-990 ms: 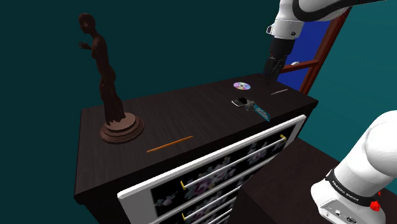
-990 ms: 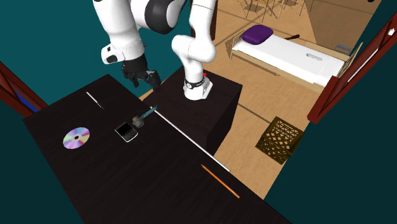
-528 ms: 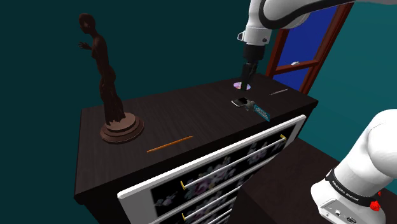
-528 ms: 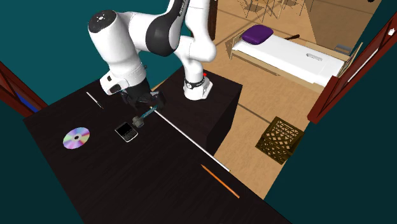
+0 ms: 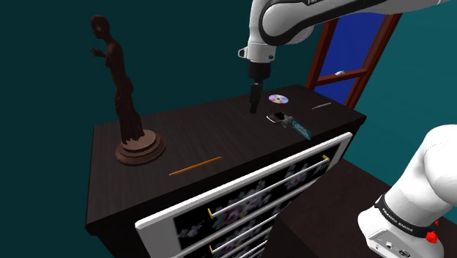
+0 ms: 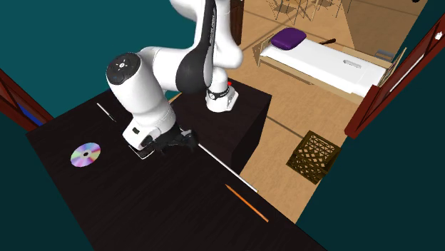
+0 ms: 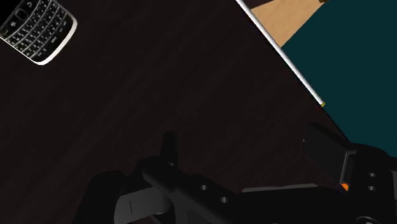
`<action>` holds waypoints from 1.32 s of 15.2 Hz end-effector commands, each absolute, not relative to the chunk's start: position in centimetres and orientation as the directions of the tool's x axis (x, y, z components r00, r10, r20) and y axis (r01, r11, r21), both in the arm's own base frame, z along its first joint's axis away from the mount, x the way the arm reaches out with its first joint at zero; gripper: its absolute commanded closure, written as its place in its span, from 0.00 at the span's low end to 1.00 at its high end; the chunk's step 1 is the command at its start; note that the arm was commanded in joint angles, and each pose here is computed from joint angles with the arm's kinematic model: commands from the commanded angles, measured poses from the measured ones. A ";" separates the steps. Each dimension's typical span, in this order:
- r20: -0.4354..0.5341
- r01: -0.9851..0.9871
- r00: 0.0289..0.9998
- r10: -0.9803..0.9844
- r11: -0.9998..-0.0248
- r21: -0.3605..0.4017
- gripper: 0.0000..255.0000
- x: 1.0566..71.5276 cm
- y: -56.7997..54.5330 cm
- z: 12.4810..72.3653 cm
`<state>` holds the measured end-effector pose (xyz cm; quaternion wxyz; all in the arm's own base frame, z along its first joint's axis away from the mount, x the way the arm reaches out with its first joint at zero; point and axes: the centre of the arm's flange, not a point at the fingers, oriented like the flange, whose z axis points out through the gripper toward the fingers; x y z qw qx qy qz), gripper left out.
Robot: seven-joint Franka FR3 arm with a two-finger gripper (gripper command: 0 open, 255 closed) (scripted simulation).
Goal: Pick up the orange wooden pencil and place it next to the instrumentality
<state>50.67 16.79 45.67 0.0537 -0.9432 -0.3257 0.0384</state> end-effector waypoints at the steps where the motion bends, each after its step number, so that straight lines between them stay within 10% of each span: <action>1: -0.036 0.661 0.741 0.670 -0.738 -0.138 0.00 51.8 18.8 44.7; 20: 0.013 0.954 0.210 0.978 -0.202 -0.224 0.00 53.1 43.0 38.2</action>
